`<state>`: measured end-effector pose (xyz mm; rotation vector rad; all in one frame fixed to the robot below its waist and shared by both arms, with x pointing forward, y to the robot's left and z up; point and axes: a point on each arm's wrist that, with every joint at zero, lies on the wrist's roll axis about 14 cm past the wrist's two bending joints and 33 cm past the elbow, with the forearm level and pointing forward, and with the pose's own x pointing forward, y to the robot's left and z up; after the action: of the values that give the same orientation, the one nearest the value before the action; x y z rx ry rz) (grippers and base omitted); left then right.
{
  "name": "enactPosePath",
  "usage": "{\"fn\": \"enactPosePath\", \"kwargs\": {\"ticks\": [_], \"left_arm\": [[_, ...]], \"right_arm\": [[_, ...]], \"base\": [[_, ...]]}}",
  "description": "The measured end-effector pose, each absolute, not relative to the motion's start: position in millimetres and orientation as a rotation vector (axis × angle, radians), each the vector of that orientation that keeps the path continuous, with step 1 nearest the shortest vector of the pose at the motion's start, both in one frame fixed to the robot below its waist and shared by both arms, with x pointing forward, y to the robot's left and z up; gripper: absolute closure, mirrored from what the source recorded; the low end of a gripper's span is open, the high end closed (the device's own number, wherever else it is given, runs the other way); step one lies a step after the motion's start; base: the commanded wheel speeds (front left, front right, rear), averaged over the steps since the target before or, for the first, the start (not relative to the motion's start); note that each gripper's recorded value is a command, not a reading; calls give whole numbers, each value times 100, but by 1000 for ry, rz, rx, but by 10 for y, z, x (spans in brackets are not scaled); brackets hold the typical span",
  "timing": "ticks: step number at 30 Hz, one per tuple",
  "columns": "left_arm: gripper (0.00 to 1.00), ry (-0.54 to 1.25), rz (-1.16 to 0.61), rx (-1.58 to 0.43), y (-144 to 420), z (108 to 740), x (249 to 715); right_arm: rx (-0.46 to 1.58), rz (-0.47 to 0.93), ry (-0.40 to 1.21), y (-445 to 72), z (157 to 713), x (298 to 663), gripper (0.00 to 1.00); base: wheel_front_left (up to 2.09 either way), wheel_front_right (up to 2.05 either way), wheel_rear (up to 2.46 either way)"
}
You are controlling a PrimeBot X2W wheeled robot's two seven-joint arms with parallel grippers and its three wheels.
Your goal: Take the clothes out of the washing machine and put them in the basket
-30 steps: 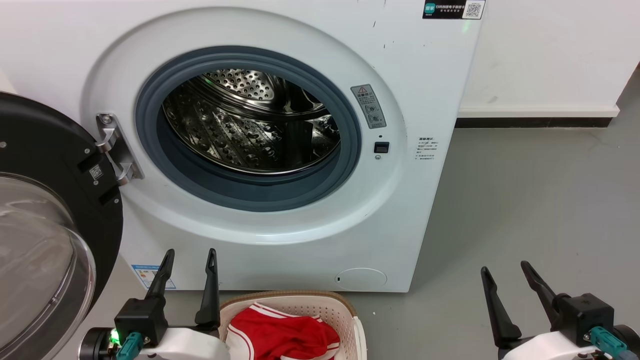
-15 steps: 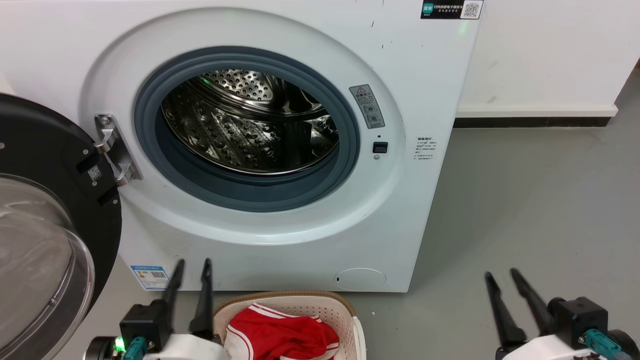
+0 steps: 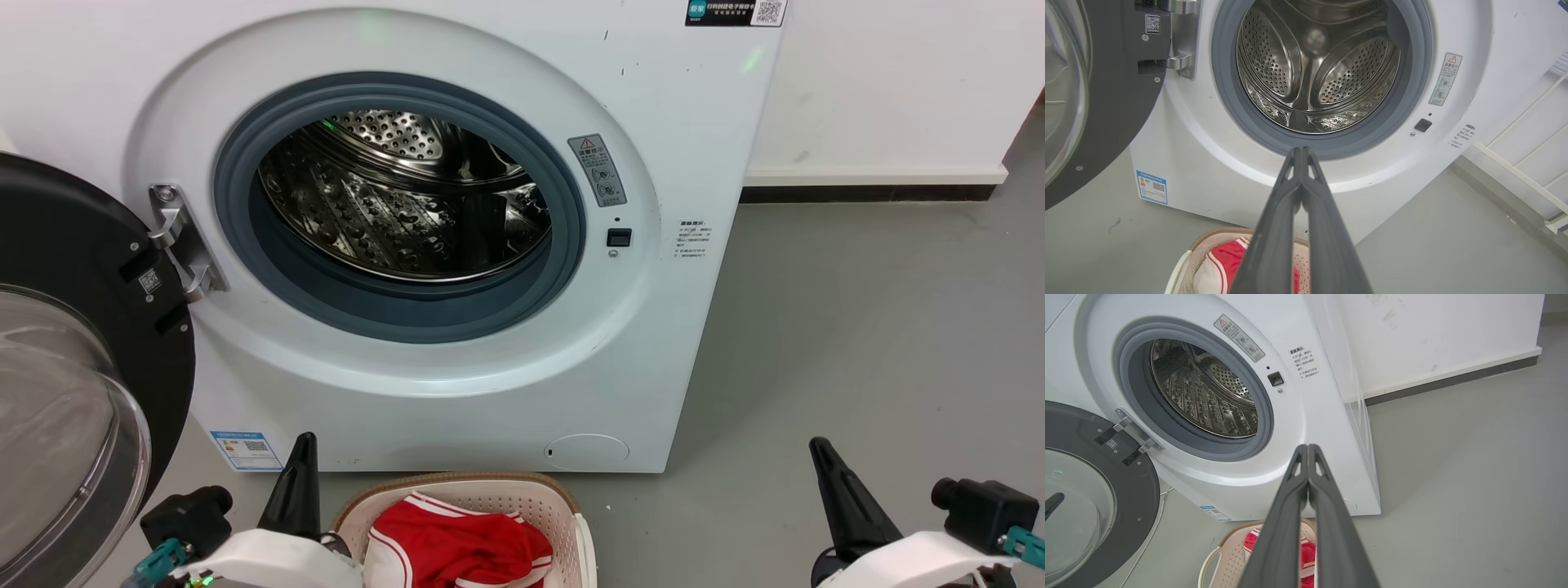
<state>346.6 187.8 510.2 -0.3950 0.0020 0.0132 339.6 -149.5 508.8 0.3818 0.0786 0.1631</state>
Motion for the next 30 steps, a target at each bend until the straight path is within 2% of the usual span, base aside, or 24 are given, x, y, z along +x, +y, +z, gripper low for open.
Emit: {"fn": "enactPosePath", "kwargs": {"ticks": [30], "left_arm": [[100,43,34,-847,1943,5032,3621]], "right_arm": [[835,114,67,-1648,5100,3586,100]], "base": [[0,0,0]]}}
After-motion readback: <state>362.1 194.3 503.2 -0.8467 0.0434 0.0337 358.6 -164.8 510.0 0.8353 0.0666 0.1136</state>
